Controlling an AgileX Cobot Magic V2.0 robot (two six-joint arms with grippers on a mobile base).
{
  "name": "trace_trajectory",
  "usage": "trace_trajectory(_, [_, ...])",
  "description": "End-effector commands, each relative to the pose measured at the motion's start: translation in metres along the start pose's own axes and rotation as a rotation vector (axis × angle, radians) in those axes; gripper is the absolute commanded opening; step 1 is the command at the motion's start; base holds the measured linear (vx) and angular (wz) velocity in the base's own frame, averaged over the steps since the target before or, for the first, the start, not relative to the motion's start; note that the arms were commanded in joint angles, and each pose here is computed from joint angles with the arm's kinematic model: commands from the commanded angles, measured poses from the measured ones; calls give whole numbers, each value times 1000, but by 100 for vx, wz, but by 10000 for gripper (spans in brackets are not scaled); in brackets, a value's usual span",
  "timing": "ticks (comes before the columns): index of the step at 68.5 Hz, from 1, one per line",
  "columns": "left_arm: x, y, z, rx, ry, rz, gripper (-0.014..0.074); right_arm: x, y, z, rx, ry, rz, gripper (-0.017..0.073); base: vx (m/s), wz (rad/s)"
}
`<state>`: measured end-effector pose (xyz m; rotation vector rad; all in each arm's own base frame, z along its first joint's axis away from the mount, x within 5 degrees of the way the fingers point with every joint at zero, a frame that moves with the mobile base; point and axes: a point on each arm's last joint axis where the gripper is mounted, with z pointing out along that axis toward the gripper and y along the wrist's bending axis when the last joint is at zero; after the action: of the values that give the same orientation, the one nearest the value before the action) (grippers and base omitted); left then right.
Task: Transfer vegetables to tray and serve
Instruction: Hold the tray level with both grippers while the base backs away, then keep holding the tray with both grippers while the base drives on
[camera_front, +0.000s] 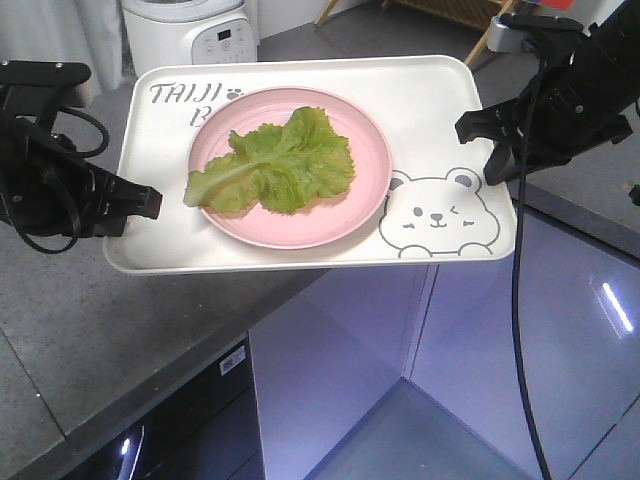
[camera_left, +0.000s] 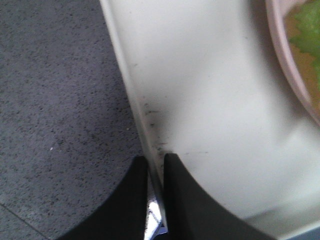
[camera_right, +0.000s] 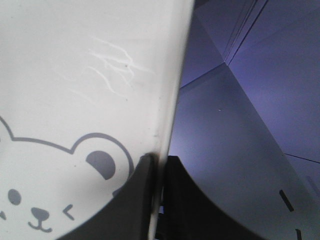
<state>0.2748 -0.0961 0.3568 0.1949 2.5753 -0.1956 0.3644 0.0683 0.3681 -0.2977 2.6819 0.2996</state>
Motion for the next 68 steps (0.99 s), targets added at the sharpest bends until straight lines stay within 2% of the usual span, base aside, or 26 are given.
trace_trajectory(1, [-10,-11,-22,79,-138,4,-6,1,16,-30,-62,-72,-36,-6,-1,-26])
trace_trajectory(68, [-10,-11,-22,79,-138,4,-6,1,16,-30,-62,-72,-36,-6,0,-27])
